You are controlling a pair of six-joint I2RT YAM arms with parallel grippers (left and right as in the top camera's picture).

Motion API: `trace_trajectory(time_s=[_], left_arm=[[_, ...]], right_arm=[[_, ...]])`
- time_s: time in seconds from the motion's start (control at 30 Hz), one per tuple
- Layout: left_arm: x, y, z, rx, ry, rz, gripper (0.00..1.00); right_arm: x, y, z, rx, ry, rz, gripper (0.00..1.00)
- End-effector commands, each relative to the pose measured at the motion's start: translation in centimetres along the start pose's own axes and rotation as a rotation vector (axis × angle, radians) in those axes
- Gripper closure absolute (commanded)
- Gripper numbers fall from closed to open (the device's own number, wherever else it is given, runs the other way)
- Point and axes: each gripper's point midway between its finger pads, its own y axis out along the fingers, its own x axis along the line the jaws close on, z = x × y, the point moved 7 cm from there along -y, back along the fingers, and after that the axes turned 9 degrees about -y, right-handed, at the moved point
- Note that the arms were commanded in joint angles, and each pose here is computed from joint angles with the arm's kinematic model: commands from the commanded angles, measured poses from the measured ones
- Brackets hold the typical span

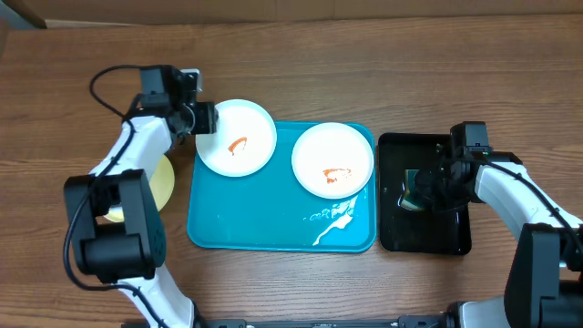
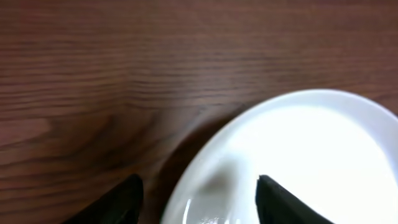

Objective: Clean dirty plates on tray and stack at the side
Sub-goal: 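Move left gripper to white plate rim and grip it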

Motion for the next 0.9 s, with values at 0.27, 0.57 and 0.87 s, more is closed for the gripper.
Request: trace_trajectory(time_s=[0.27,0.57,0.87], left_arm=[[-0.1,0.9,1.3,0.077,0.024,-0.029,0.77],[0.1,0.3,4.8,0.273,-0.019,-0.048,0.96],[1.0,-1.4,8.5,0.493,-0.115,-0.167,0.96]], right_arm=[[-0.5,0.8,1.1,0.051,0.008,0.018,0.92],[-0.5,0.8,1.2,0.052,0.008,0.019,0.92],[-0.5,0.8,1.3,0.058,0.009,0.02,0.96]])
